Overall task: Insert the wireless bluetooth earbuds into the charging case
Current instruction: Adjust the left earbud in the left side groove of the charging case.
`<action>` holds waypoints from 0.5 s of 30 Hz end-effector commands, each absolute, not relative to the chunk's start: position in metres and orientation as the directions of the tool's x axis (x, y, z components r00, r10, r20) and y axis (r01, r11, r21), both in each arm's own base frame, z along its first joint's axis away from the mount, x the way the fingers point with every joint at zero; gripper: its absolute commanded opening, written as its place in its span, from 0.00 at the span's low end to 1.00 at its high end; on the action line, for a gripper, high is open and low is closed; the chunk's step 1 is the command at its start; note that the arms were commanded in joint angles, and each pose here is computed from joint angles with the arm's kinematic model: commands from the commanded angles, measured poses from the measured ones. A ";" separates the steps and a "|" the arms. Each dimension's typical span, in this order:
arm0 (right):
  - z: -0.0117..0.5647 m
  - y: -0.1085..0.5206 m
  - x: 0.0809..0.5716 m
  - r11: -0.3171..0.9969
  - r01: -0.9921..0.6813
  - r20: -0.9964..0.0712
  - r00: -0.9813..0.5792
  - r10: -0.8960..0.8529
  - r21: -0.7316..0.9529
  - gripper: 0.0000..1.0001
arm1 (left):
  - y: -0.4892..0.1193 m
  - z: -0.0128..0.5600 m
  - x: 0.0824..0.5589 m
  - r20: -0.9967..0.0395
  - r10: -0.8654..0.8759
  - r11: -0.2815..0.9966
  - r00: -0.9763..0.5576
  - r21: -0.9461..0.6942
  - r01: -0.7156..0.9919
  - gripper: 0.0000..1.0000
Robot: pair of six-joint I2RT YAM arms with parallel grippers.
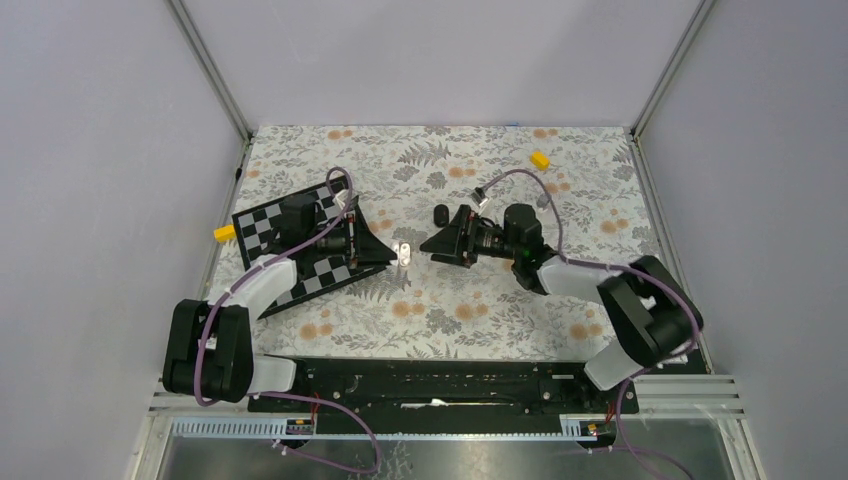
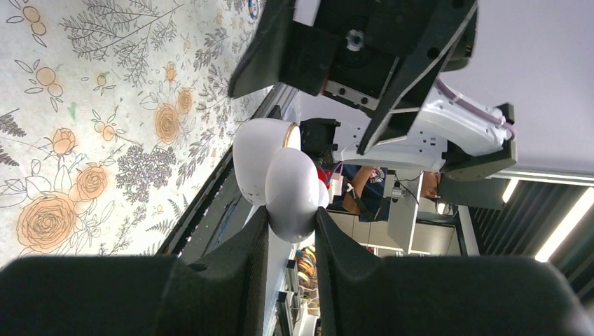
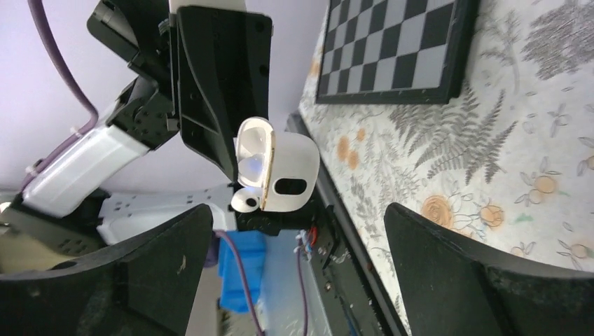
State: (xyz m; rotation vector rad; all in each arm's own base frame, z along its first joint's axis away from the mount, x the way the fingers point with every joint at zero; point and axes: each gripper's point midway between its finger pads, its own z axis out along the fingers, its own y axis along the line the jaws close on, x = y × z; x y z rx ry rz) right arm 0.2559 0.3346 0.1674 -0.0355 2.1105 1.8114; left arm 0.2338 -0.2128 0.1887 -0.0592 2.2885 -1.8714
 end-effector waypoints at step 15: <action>0.203 0.374 0.194 0.296 -0.544 -0.560 -0.828 -0.036 0.785 0.96 | -0.209 0.200 0.244 -0.204 -0.152 0.223 -0.967 -0.960 0.167 0.00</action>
